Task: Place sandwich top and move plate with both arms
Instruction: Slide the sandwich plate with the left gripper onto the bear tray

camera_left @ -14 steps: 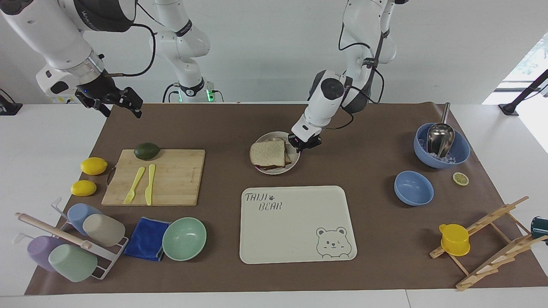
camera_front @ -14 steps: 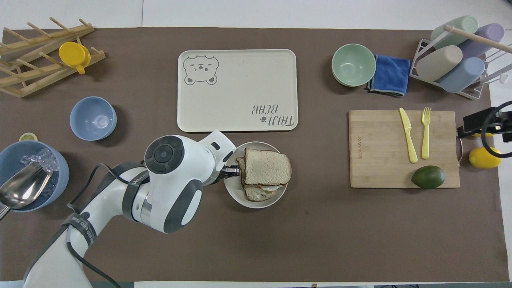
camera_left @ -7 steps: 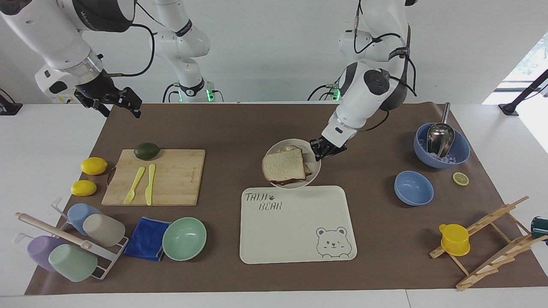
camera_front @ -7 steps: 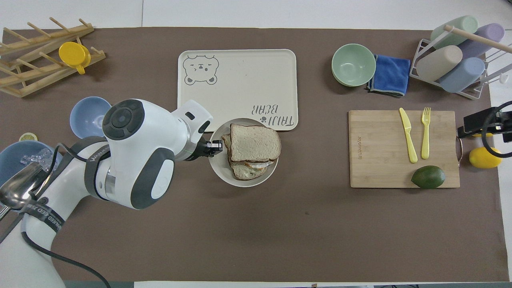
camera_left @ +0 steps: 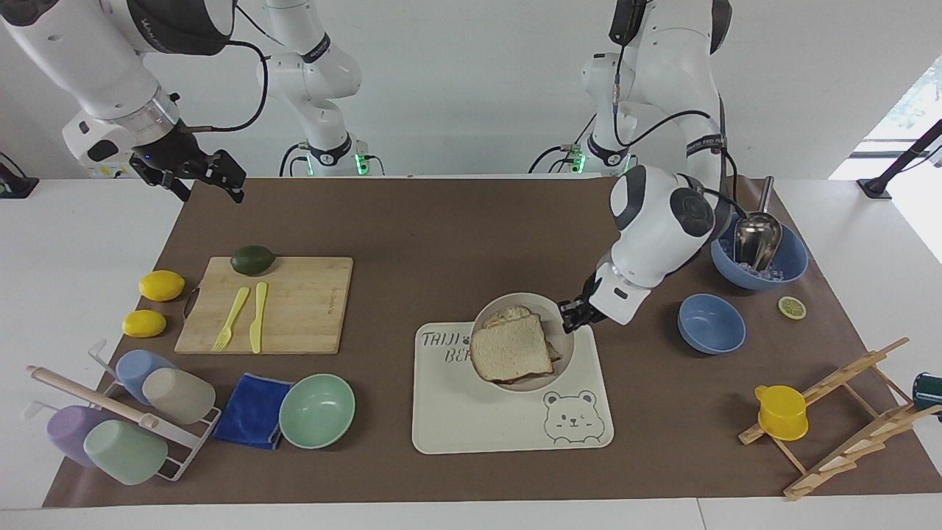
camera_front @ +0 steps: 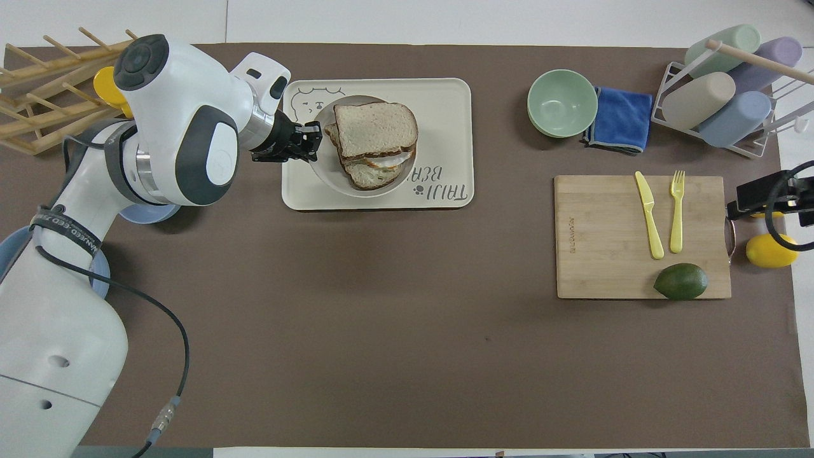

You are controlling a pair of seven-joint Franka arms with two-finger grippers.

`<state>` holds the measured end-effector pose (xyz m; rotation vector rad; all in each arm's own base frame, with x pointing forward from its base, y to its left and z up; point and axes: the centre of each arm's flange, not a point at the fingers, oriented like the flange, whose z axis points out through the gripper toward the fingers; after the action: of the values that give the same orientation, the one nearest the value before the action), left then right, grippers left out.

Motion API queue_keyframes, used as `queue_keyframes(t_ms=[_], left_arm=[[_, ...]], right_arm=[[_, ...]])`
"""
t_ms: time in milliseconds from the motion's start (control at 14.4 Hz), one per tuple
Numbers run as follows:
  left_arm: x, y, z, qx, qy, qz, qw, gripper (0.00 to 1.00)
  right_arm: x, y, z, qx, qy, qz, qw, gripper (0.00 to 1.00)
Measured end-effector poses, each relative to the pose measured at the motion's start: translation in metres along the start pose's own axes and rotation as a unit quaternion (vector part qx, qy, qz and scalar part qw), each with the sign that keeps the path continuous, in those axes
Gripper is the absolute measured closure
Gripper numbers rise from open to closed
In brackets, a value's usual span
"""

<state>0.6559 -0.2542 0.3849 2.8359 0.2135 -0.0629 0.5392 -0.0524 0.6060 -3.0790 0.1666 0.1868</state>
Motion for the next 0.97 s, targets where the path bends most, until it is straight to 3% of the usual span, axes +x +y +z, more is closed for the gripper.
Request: queue_keyframes(t_ms=[277,832,970], left_arm=[[0.030,-0.010,0.036,-0.004,0.006,0.009,1.000,0.95],[0.026,-0.010,0.065,-0.009,0.037,0.045,0.998,0.95],[0.026,-0.010,0.063,-0.010,0.038,0.050,0.998,0.77]], right_arm=[[0.000,0.000,0.000,0.000,0.000,0.000,1.000,0.00],[0.000,0.000,0.000,0.000,0.000,0.000,1.000,0.00],[0.000,0.000,0.000,0.000,0.000,0.000,1.000,0.00]])
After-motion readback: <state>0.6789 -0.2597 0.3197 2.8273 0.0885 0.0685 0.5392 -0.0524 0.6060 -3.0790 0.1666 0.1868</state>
